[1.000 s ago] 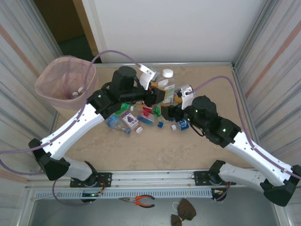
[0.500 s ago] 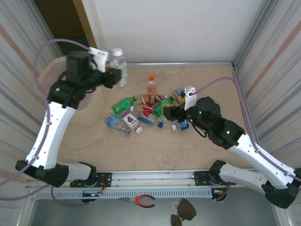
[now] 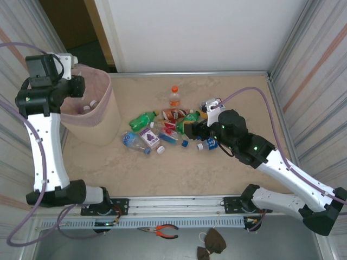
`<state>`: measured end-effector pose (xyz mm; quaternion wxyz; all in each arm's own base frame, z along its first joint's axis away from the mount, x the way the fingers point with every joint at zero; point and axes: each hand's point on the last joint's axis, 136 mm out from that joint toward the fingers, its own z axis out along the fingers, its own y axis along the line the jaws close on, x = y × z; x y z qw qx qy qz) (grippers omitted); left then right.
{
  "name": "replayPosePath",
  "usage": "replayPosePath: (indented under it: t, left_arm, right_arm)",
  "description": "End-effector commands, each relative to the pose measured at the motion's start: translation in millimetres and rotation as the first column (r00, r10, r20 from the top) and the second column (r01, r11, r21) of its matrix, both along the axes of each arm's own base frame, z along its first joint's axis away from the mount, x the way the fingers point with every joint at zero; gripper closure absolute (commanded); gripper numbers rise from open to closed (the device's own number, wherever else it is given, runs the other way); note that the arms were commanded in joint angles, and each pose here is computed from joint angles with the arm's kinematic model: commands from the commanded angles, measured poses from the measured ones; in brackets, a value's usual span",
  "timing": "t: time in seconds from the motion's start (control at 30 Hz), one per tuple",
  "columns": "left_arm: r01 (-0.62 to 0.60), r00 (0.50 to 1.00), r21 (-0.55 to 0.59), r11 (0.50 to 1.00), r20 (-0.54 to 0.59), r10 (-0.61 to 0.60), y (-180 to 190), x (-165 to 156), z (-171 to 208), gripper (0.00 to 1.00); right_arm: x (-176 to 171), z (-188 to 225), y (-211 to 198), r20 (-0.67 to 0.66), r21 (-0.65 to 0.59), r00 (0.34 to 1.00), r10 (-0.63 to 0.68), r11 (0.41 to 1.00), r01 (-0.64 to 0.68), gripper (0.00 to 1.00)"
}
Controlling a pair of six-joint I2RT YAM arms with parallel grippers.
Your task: Put the plastic bottles in the bin
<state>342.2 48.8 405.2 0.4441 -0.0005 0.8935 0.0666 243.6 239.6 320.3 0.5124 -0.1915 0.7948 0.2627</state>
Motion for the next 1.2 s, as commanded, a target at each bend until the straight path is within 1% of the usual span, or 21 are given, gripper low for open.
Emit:
replayPosePath:
  t: [0.0, 0.17, 0.2, 0.3, 0.43, 0.53, 0.7, 0.87, 0.97, 1.07, 1.17]
  left_arm:
    - [-0.061, 0.989, 0.145, 0.988, -0.128, 0.080, 28, -1, -23, 0.63]
    - [-0.078, 0.962, 0.247, 0.966, -0.234, 0.138, 49, 13, -50, 0.63]
    - [-0.075, 0.956, 0.267, 0.961, -0.256, 0.146, 53, 17, -56, 0.63]
    - [-0.064, 0.932, 0.321, 0.945, -0.320, 0.172, 64, 26, -75, 0.63]
    - [-0.046, 0.914, 0.350, 0.936, -0.364, 0.181, 71, 39, -96, 0.62]
    - [-0.042, 0.890, 0.383, 0.923, -0.406, 0.209, 79, 46, -116, 0.62]
    - [-0.023, 0.840, 0.401, 0.916, -0.488, 0.235, 86, 51, -165, 0.59]
    - [0.003, 0.802, 0.364, 0.932, -0.557, 0.215, 84, 54, -208, 0.58]
    - [0.031, 0.768, 0.326, 0.945, -0.613, 0.186, 79, 54, -236, 0.57]
    - [0.063, 0.730, 0.267, 0.962, -0.670, 0.138, 71, 53, -261, 0.56]
    - [0.082, 0.701, 0.197, 0.977, -0.708, 0.084, 60, 52, -278, 0.55]
  right_arm:
    - [2, 20, 4, 0.035, 0.028, 0.999, 0.021, 0.999, -0.022, 0.18]
    - [3, 24, 5, 0.037, 0.038, 0.999, 0.032, 0.999, -0.033, 0.18]
    - [7, 17, 9, 0.020, 0.023, 0.999, 0.034, 0.999, -0.034, 0.18]
    - [9, 15, 11, 0.013, 0.024, 0.999, 0.039, 0.999, -0.039, 0.18]
    - [11, 11, 12, 0.001, 0.023, 0.999, 0.043, 0.999, -0.043, 0.18]
    - [12, 10, 11, -0.005, 0.026, 0.999, 0.043, 0.999, -0.043, 0.18]
    - [17, 5, 9, -0.017, 0.027, 0.999, 0.040, 0.999, -0.040, 0.17]
    - [22, 2, 9, -0.028, 0.033, 0.999, 0.042, 0.999, -0.041, 0.17]
    - [23, 0, 8, -0.033, 0.035, 0.999, 0.040, 0.999, -0.039, 0.17]
    - [23, -1, 7, -0.037, 0.043, 0.999, 0.038, 0.998, -0.036, 0.17]
    - [23, -2, 7, -0.041, 0.048, 0.999, 0.035, 0.998, -0.033, 0.17]
